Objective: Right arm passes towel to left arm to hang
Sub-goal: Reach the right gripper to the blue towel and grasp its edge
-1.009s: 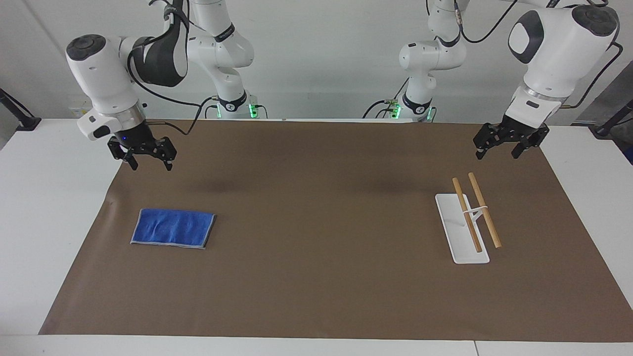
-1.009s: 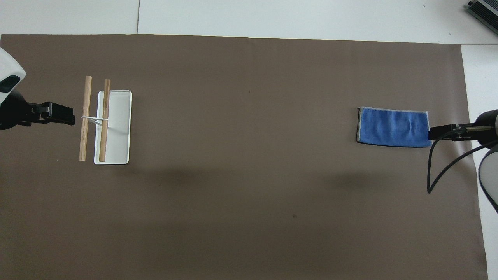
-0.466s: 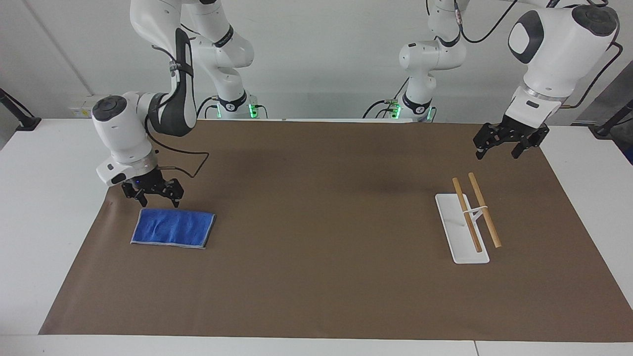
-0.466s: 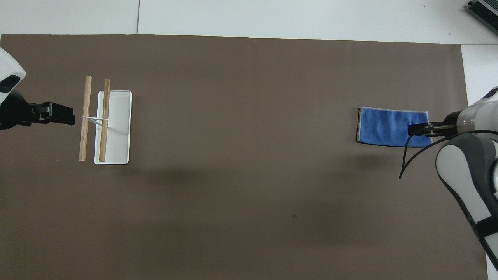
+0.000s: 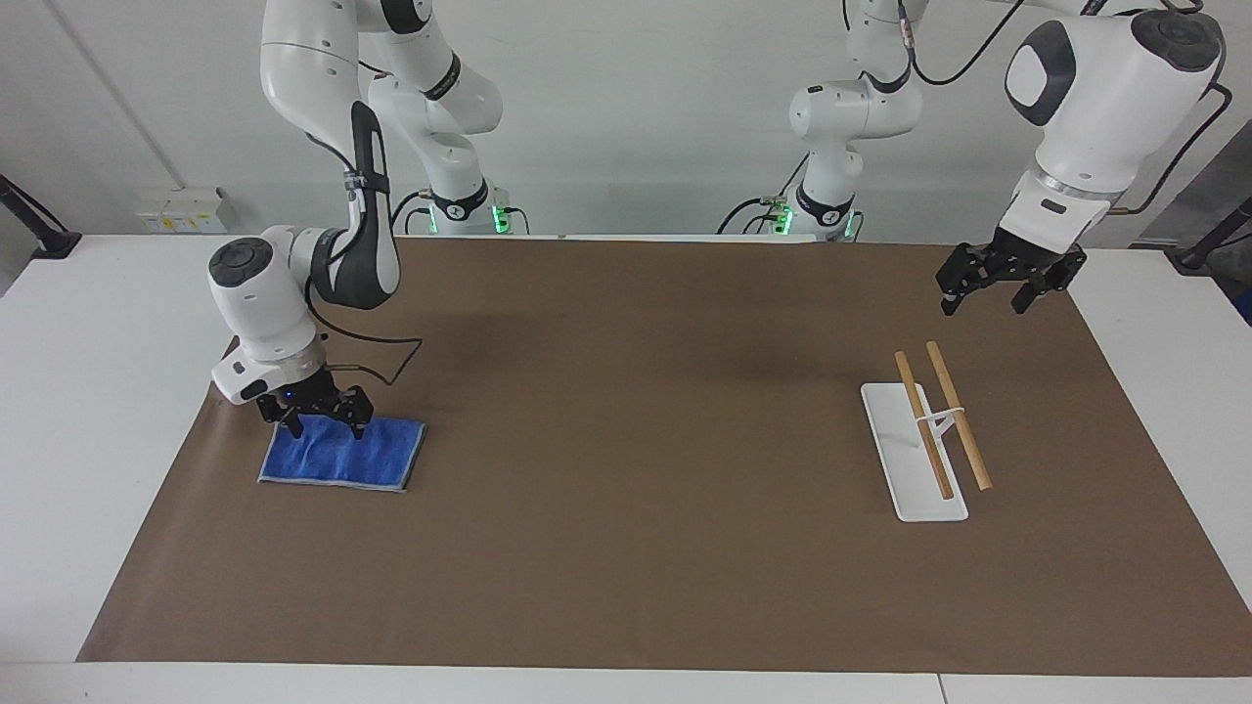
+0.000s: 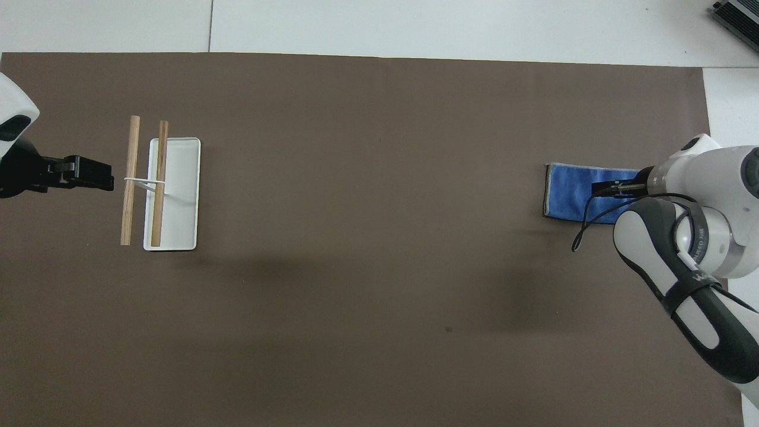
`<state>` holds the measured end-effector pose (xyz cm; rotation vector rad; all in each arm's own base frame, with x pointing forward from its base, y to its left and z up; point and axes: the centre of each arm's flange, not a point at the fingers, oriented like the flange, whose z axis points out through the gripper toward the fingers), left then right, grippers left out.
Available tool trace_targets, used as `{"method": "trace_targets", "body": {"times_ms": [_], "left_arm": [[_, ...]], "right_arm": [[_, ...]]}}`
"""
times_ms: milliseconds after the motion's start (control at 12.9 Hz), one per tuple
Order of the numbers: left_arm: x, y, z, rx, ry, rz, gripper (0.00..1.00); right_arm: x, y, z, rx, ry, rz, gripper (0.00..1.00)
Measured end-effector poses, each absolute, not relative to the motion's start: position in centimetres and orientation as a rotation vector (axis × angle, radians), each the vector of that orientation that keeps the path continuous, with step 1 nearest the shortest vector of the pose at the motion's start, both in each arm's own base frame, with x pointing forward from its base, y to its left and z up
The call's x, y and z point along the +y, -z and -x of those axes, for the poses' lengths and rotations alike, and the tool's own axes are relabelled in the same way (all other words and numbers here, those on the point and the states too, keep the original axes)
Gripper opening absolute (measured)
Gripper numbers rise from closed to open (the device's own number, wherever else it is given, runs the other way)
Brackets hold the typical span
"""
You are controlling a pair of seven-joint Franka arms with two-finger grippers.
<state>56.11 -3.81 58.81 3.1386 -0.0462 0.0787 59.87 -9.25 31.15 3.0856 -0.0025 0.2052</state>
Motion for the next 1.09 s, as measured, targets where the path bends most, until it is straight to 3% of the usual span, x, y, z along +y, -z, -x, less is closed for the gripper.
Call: {"method": "trace_targets", "body": {"times_ms": [699, 776, 1087], "left_arm": [[-3.8, -58.8, -56.1, -0.046, -0.079, -3.139, 1.00], [-3.8, -58.8, -56.1, -0.046, -0.079, -3.139, 1.00], [-3.8, -58.8, -56.1, -0.046, -0.079, -3.139, 1.00]], "right_arm": [[-9.0, -27.1, -59.3, 0.006, -0.247, -3.078, 1.00], [-9.0, -27.3, -59.4, 0.006, -0.257, -3.077, 0.91], [-8.8, -27.4, -59.6, 0.013, -0.267, -3.076, 0.37]]}}
